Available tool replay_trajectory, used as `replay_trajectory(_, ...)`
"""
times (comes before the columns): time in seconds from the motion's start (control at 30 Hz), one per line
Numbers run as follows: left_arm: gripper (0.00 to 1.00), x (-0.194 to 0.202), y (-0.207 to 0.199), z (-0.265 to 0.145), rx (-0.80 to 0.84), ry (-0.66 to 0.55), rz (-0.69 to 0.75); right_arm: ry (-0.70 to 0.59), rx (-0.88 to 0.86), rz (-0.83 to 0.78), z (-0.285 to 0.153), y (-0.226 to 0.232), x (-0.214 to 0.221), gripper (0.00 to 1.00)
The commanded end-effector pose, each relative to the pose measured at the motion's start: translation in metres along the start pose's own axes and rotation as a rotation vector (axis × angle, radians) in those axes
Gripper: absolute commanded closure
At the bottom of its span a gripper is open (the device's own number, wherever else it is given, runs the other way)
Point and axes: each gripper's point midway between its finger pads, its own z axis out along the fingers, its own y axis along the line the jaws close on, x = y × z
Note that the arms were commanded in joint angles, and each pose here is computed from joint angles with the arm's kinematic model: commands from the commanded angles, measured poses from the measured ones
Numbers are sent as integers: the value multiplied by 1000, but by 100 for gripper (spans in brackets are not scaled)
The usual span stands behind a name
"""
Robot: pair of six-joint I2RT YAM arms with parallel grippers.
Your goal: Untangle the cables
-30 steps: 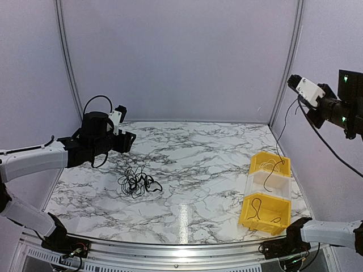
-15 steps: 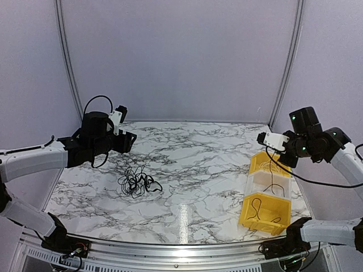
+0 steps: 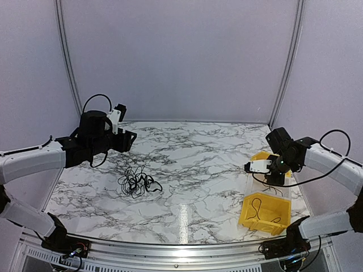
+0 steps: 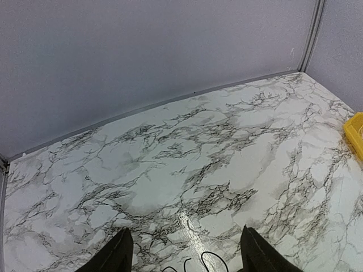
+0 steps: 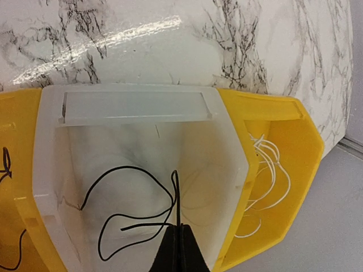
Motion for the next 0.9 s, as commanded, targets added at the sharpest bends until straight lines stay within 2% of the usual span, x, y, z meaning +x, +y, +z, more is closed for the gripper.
replay_trajectory(0.0, 32, -21, -4, -10, 28, -52, -16, 8, -41, -5, 24, 2, -1, 100)
replay_trajectory(0.17, 32, -21, -5, -11, 26, -47, -17, 43, -115, 15, 44, 15, 0, 100)
replay_trajectory(0.27, 31, -20, -3, -11, 17, -47, -19, 26, -99, 35, 33, 4, -5, 87)
replay_trajectory(0.43, 30, -18, 0, -8, -4, -32, -17, -120, -100, 49, -23, -15, -29, 68)
replay_trajectory(0.57, 29, -19, 0, -5, -7, 3, -10, -169, -45, 4, -56, -27, -32, 56)
replay_trajectory(0.7, 28, -21, -4, -4, 10, 46, -32, -311, 0, 0, -86, -37, -52, 51)
replay_trajectory(0.87, 30, -2, -6, -1, 9, 152, -106, -526, -10, 52, -109, -40, -86, 51)
